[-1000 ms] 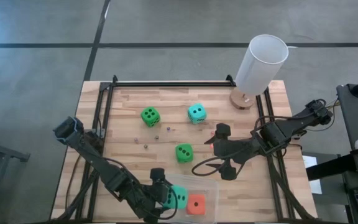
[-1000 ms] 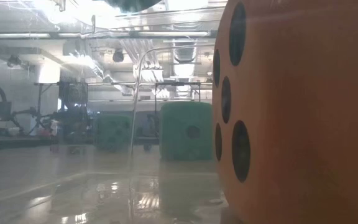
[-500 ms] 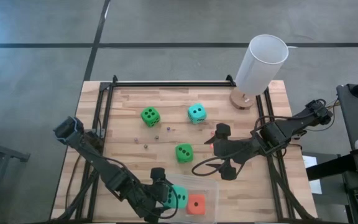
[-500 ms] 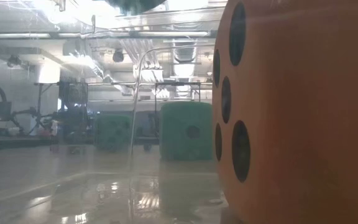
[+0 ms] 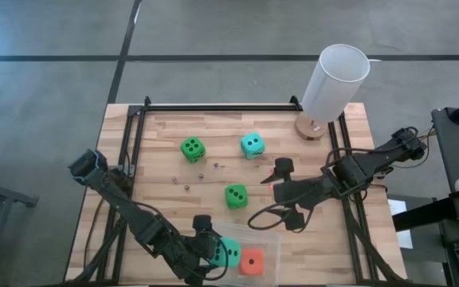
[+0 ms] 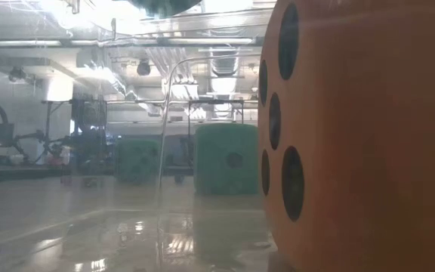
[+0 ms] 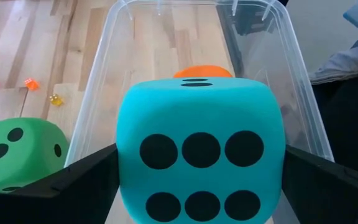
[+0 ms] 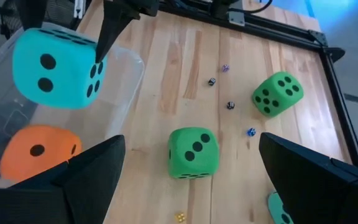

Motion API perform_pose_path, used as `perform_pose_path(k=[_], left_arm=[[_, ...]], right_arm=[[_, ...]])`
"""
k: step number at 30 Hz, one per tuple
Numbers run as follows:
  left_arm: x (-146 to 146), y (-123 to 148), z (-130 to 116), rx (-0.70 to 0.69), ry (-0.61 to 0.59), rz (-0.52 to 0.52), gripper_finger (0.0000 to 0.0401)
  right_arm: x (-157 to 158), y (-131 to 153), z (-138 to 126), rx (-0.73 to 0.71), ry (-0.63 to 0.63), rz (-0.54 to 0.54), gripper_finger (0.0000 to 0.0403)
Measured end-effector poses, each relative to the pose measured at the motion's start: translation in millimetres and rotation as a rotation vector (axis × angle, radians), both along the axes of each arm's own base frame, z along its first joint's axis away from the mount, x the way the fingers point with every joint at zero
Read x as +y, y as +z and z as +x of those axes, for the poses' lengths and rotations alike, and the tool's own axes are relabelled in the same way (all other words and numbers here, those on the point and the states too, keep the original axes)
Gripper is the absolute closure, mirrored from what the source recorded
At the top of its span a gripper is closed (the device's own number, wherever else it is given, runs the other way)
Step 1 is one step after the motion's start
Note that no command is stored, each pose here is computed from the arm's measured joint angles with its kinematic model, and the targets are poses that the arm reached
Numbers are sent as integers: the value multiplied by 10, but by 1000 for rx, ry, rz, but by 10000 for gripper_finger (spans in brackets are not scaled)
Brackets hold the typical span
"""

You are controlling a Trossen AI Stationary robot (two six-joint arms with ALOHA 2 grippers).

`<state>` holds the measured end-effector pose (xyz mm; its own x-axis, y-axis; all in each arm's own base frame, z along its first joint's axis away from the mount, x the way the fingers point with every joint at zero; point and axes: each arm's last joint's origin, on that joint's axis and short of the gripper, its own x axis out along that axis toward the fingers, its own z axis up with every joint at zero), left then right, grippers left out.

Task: Pick & Place Dice
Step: Put the bottom large blue dice into the transparent bin

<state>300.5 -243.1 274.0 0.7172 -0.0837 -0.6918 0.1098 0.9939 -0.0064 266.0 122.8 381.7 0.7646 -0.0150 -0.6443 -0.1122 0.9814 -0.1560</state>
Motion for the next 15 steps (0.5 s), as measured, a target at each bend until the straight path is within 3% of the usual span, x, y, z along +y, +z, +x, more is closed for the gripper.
perform_pose_path(k=[8, 15], left_arm=[[8, 0, 7, 3, 39, -35, 4], [8, 0, 7, 3, 41, -37, 5]], right_arm=[[16, -5, -2, -2, -23, 41, 37], [203, -74, -10, -50, 75, 24, 37]])
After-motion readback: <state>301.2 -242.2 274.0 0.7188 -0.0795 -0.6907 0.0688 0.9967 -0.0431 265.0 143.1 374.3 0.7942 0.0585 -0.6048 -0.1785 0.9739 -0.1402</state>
